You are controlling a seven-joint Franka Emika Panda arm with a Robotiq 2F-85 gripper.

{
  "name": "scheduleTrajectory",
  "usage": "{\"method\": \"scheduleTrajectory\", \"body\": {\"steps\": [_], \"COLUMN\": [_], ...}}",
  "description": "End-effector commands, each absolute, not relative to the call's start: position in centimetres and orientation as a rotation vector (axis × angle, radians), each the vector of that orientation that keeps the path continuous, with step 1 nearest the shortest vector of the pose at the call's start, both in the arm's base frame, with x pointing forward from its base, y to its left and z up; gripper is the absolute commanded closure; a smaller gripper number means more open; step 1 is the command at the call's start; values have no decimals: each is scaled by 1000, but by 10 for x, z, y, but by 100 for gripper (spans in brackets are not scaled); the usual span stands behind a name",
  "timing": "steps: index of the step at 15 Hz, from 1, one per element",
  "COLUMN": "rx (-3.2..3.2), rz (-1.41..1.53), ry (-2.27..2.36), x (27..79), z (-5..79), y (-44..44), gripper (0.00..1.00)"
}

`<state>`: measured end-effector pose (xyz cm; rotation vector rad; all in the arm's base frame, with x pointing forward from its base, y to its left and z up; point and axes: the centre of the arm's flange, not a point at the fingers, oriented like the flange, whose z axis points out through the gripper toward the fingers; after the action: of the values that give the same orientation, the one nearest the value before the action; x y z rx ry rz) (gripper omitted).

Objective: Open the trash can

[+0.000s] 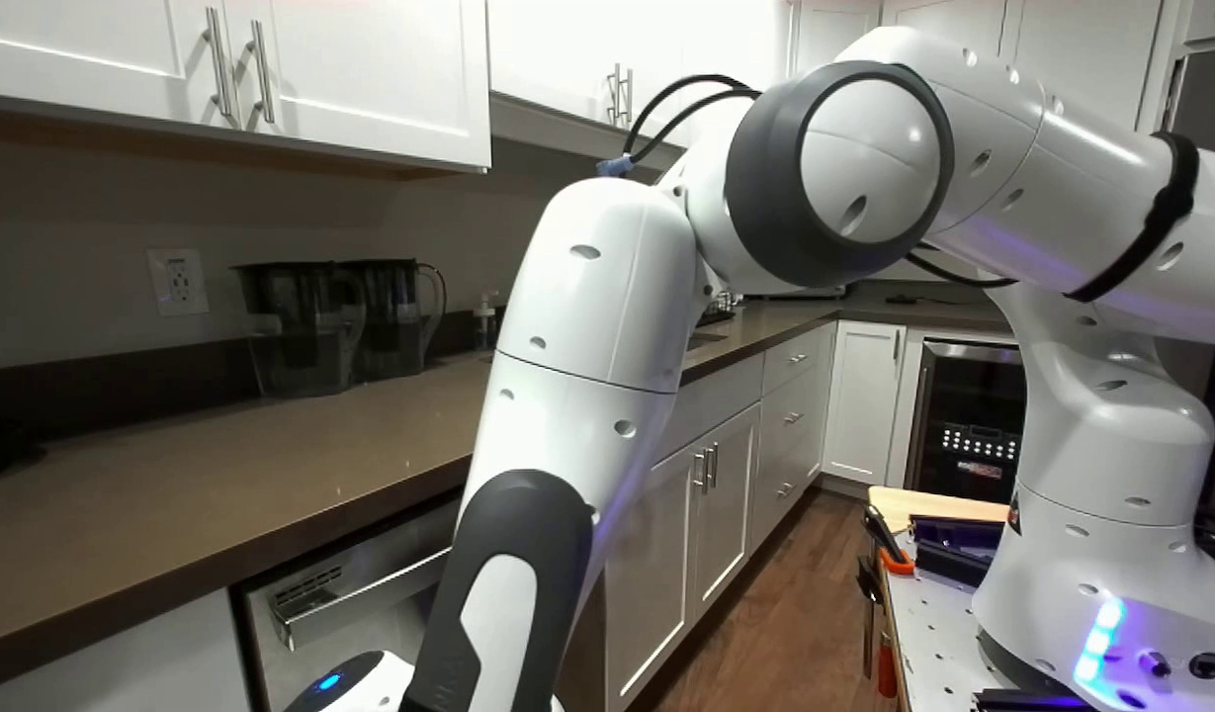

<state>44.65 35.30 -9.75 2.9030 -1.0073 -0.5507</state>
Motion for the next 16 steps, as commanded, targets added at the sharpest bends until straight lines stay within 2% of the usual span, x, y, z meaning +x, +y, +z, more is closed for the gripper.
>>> {"method": "scheduleTrajectory", "body": {"steps": [1,16], "rx": [2843,2757], "rz": [-570,-631], "ry": [-1078,-1111], "x": [448,460], "z": [-86,-115], "y": [347,340], "gripper": [100,100]}}
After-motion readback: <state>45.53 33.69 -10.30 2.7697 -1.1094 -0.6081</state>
